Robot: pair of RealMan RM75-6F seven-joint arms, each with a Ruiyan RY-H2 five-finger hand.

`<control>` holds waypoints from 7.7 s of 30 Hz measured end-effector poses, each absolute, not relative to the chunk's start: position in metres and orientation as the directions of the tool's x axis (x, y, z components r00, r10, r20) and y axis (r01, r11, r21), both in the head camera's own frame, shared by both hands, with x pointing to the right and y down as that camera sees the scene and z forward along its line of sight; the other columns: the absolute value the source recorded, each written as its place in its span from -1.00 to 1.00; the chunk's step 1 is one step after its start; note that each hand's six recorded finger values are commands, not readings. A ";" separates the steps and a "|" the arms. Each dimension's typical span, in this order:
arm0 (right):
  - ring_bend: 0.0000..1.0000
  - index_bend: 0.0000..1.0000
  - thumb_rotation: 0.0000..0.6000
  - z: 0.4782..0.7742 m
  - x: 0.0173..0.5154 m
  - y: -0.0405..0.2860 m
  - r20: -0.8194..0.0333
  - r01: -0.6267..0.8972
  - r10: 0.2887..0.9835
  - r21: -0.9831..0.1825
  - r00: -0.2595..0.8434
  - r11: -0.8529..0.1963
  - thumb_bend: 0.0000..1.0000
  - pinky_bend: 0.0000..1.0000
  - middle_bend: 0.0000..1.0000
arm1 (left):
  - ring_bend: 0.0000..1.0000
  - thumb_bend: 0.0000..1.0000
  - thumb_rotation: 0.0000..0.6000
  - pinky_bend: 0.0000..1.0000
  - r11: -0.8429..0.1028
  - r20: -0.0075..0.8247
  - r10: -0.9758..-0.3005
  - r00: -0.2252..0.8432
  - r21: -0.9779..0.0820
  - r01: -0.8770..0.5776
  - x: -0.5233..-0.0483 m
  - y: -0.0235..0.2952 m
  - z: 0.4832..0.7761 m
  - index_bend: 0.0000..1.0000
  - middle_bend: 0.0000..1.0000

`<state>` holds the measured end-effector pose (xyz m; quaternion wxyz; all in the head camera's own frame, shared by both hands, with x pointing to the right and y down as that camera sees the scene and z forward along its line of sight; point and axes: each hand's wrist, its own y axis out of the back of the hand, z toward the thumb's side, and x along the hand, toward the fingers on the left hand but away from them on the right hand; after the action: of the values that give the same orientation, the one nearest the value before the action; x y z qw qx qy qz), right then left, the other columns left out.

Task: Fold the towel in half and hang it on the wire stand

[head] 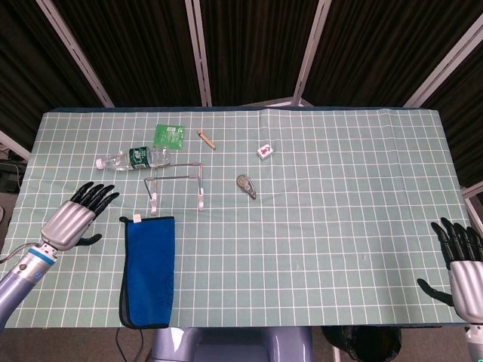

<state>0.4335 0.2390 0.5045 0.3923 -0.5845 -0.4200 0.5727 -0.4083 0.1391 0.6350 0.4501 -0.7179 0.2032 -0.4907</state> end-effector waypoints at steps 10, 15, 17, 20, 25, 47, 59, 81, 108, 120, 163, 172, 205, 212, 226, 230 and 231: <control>-1.00 -0.71 1.00 0.501 0.434 0.240 -0.334 0.056 0.942 -0.941 -0.003 -0.334 -1.00 -1.00 -1.00 | 0.71 -0.87 1.00 1.00 -0.524 0.530 -0.703 0.474 -0.837 0.158 -0.367 0.141 0.631 -0.83 0.66; -1.00 -0.99 1.00 0.500 0.436 0.239 -0.332 0.058 0.943 -0.942 -0.007 -0.331 -1.00 -1.00 -1.00 | 0.80 -0.66 1.00 1.00 -0.573 0.589 -0.671 0.450 -0.797 0.191 -0.342 0.137 0.650 -0.69 0.75; -1.00 -1.00 1.00 0.500 0.437 0.238 -0.333 0.057 0.943 -0.942 -0.009 -0.332 -1.00 -1.00 -1.00 | 0.82 -0.50 1.00 1.00 -0.594 0.609 -0.661 0.439 -0.781 0.191 -0.332 0.135 0.658 -0.64 0.76; -1.00 -1.00 1.00 0.501 0.439 0.238 -0.337 0.056 0.941 -0.940 -0.014 -0.336 -1.00 -1.00 -1.00 | 0.82 -0.40 1.00 1.00 -0.622 0.635 -0.648 0.420 -0.760 0.188 -0.319 0.131 0.669 -0.55 0.76; -1.00 -1.00 1.00 0.505 0.441 0.236 -0.346 0.052 0.938 -0.937 -0.021 -0.345 -1.00 -1.00 -1.00 | 0.82 -0.29 1.00 1.00 -0.661 0.671 -0.628 0.394 -0.727 0.183 -0.298 0.126 0.685 -0.48 0.76; -1.00 -1.00 1.00 0.514 0.445 0.233 -0.369 0.046 0.929 -0.929 -0.038 -0.367 -1.00 -1.00 -1.00 | 0.81 -0.28 1.00 1.00 -0.735 0.741 -0.613 0.275 -0.662 0.147 -0.271 0.122 0.731 -0.36 0.76; -1.00 -1.00 1.00 0.515 0.445 0.233 -0.374 0.045 0.927 -0.927 -0.039 -0.372 -1.00 -1.00 -1.00 | 0.81 -0.27 1.00 1.00 -0.762 0.759 -0.599 0.255 -0.638 0.109 -0.272 0.125 0.741 -0.29 0.76; -1.00 -1.00 1.00 0.516 0.444 0.233 -0.379 0.047 0.925 -0.925 -0.037 -0.377 -1.00 -1.00 -1.00 | 0.81 -0.26 1.00 1.00 -0.774 0.760 -0.589 0.275 -0.628 0.081 -0.267 0.134 0.749 0.08 0.76; -1.00 -1.00 1.00 0.515 0.442 0.234 -0.376 0.046 0.926 -0.926 -0.033 -0.374 -1.00 -1.00 -1.00 | 0.81 0.17 1.00 1.00 -0.753 0.733 -0.608 0.306 -0.654 0.071 -0.267 0.135 0.740 0.21 0.76; -1.00 -1.00 1.00 0.514 0.441 0.234 -0.375 0.045 0.927 -0.927 -0.029 -0.373 -1.00 -1.00 -1.00 | 0.81 0.48 1.00 1.00 -0.753 0.731 -0.607 0.311 -0.655 0.069 -0.268 0.134 0.736 0.66 0.76; -1.00 -1.00 1.00 0.496 0.440 0.236 -0.341 0.095 0.940 -0.936 -0.002 -0.339 -1.00 -1.00 -1.00 | 0.82 0.55 1.00 1.00 -0.339 0.387 -0.890 0.242 -0.916 0.216 -0.270 0.037 0.529 0.82 0.79; -1.00 -1.00 1.00 0.497 0.443 0.234 -0.346 0.095 0.938 -0.934 -0.009 -0.343 -1.00 -1.00 -1.00 | 0.82 0.55 1.00 1.00 -0.313 0.372 -0.896 0.241 -0.916 0.249 -0.238 0.012 0.527 0.82 0.79; -1.00 -1.00 1.00 0.499 0.449 0.232 -0.353 0.098 0.935 -0.932 -0.033 -0.349 -1.00 -1.00 -1.00 | 0.82 0.57 1.00 1.00 -0.355 0.445 -0.889 0.107 -0.818 0.452 -0.207 -0.032 0.526 0.82 0.79; -1.00 -1.00 1.00 0.503 0.449 0.231 -0.359 0.091 0.933 -0.931 -0.037 -0.354 -1.00 -1.00 -1.00 | 0.81 0.57 1.00 1.00 -0.362 0.458 -0.885 0.083 -0.790 0.495 -0.209 -0.046 0.532 0.82 0.79; -1.00 -1.00 1.00 0.512 0.453 0.229 -0.377 0.069 0.924 -0.925 -0.069 -0.373 -1.00 -1.00 -1.00 | 0.81 0.57 1.00 1.00 -0.416 0.527 -0.841 0.119 -0.772 0.481 -0.195 -0.069 0.577 0.82 0.78; -1.00 -1.00 1.00 0.515 0.454 0.228 -0.383 0.062 0.921 -0.923 -0.077 -0.379 -1.00 -1.00 -1.00 | 0.81 0.57 1.00 1.00 -0.408 0.520 -0.839 0.158 -0.795 0.449 -0.188 -0.075 0.588 0.82 0.78; -1.00 -1.00 1.00 0.516 0.454 0.228 -0.383 0.060 0.920 -0.923 -0.079 -0.379 -1.00 -1.00 -1.00 | 0.81 0.57 1.00 1.00 -0.406 0.518 -0.838 0.169 -0.801 0.440 -0.186 -0.076 0.590 0.82 0.78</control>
<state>0.4544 0.2281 0.5160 0.3592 -0.5756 -0.4260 0.5986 -0.1861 -0.0759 0.5905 0.5156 -0.5646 0.1761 -0.6200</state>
